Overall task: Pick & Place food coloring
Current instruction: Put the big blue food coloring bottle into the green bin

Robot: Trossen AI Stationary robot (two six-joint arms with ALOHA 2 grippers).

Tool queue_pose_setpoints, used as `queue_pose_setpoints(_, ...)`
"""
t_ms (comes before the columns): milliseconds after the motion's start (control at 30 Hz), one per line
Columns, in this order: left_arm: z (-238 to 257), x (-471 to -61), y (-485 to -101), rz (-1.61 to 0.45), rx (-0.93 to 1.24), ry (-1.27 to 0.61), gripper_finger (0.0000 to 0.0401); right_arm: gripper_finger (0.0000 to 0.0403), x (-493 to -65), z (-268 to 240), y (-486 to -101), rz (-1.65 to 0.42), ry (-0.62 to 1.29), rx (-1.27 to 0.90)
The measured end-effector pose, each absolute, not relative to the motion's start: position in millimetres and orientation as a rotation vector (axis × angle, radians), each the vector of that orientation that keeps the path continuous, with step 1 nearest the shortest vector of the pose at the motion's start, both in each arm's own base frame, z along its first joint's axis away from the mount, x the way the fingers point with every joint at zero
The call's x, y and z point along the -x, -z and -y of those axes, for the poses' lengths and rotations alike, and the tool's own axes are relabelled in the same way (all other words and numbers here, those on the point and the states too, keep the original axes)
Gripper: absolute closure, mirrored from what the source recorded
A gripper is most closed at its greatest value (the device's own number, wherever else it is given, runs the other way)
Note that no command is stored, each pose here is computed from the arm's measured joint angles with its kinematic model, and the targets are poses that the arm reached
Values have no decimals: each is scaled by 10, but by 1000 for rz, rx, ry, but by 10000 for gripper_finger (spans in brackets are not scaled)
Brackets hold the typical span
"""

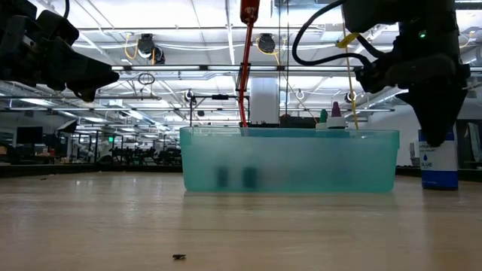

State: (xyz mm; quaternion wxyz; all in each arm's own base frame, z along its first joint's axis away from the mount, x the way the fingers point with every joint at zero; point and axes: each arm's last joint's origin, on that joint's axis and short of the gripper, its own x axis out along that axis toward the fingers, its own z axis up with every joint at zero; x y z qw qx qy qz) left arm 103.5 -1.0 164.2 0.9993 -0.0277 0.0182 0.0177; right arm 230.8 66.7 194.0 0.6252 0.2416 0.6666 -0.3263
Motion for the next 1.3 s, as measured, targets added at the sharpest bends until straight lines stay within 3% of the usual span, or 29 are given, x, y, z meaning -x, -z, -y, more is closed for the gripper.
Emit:
queue_pose_setpoints(133, 10, -1035, -1641, -37, 55, -36, 274, 274, -2307, -667, -1941, -1537, 726, -533)
queue_pose_setpoints(300, 10, -1035, -1642, -36, 55, -35, 274, 275, -2342, -669, -2011, -1519, 683, -483)
queue_pose_setpoints(500, 10, -1035, -1641, -37, 55, -36, 274, 275, -2326, -642, -2515, -1423, 700, -445)
queue_pose_setpoints(667, 10, -1035, -1641, -37, 55, -36, 274, 275, -2348, -617, -3028, -1205, 658, -457)
queue_pose_setpoints(800, 10, -1035, -1641, -37, 55, -36, 274, 276, -2581, -687, -3257, -1000, 482, -501)
queue_pose_setpoints(900, 10, -1035, -1641, -37, 55, -36, 274, 276, -2809, -780, -3212, -982, 332, -501)
queue_pose_setpoints(1000, 10, -1035, -1641, -37, 55, -36, 274, 276, -2974, -849, -2995, -1093, 289, -461)
queue_pose_setpoints(1300, 10, -1035, -1641, -37, 55, -36, 274, 276, -3060, -849, -2486, -1411, 447, -322)
